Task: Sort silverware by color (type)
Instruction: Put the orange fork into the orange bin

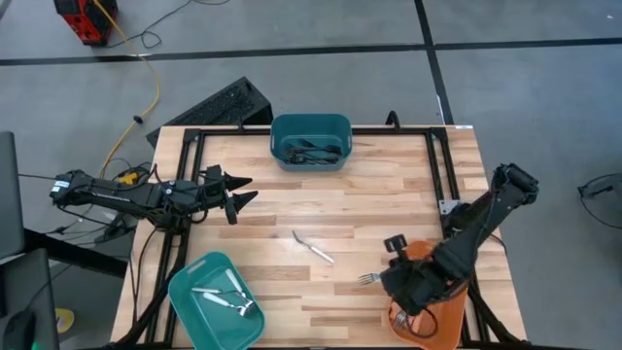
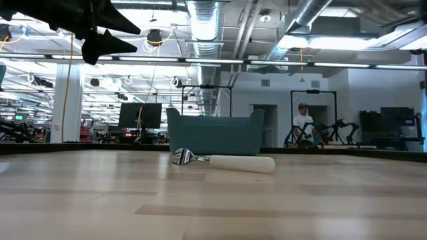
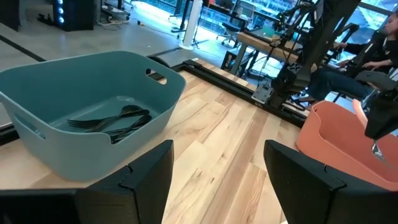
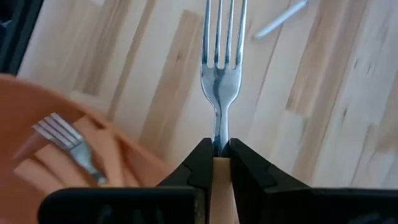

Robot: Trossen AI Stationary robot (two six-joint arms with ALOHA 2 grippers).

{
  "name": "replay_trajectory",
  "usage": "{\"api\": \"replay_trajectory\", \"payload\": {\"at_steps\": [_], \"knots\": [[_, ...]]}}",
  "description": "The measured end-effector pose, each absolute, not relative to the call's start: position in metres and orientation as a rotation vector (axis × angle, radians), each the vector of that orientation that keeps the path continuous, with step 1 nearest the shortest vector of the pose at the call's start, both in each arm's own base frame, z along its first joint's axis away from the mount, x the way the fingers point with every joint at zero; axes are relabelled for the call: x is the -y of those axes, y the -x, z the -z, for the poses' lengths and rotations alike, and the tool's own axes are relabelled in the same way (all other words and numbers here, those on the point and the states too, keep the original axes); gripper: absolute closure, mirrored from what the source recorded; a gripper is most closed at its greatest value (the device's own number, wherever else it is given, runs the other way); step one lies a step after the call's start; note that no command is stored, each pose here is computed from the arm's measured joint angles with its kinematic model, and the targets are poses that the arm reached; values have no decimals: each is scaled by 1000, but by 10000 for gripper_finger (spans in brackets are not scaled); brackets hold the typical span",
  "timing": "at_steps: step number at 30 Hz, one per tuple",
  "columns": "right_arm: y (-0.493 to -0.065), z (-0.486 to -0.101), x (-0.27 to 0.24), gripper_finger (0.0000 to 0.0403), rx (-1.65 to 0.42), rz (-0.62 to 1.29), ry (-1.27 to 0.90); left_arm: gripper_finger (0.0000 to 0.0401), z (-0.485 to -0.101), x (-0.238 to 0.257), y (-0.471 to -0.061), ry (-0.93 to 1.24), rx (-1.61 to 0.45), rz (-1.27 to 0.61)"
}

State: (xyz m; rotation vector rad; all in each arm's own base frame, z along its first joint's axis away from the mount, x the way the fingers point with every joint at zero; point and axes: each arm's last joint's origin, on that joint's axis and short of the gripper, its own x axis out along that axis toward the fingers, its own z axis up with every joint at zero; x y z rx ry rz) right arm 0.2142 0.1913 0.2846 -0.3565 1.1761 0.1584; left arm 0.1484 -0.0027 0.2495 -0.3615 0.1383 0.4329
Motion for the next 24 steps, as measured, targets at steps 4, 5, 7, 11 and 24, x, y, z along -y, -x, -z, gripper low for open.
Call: {"api": "replay_trajectory", "payload": {"at_steps": [4, 5, 7, 11, 24], "knots": [[-197, -287, -199, 341, -1203, -143, 334, 166, -250, 3, -148, 362, -138, -433], [-192, -287, -201, 341, -1210, -142, 330, 166, -250, 3, -148, 361, -138, -433], [-183, -288, -206, 341, -1225, -148, 314, 166, -250, 3, -148, 362, -138, -433], [-167, -288, -215, 341, -1268, -169, 283, 166, -249, 3, -148, 359, -139, -433], [-125, -285, -235, 341, -1379, -314, 388, 166, -250, 2, -148, 347, -133, -465]]}}
